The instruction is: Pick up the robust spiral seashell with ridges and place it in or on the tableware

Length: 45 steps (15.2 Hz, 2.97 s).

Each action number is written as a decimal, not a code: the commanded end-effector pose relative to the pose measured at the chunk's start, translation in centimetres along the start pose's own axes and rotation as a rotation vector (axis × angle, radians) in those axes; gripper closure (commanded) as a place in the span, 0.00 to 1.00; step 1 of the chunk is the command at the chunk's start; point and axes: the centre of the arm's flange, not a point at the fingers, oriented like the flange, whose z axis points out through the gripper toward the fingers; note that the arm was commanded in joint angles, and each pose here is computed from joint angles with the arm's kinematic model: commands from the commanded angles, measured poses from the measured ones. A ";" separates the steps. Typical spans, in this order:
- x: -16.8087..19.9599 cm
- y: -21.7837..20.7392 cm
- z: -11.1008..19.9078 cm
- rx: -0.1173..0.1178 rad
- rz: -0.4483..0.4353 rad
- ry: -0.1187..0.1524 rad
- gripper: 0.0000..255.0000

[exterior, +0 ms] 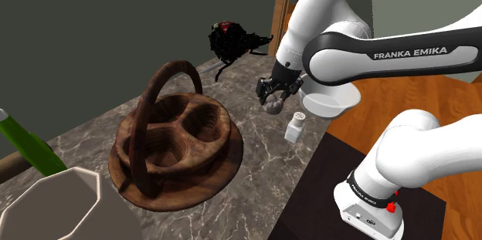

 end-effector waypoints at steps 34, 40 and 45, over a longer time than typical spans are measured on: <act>2.7 6.4 -15.6 0.000 0.000 0.000 1.00; 2.6 14.3 -16.7 0.000 0.000 0.000 1.00; 2.3 18.5 -16.3 0.000 0.000 0.000 1.00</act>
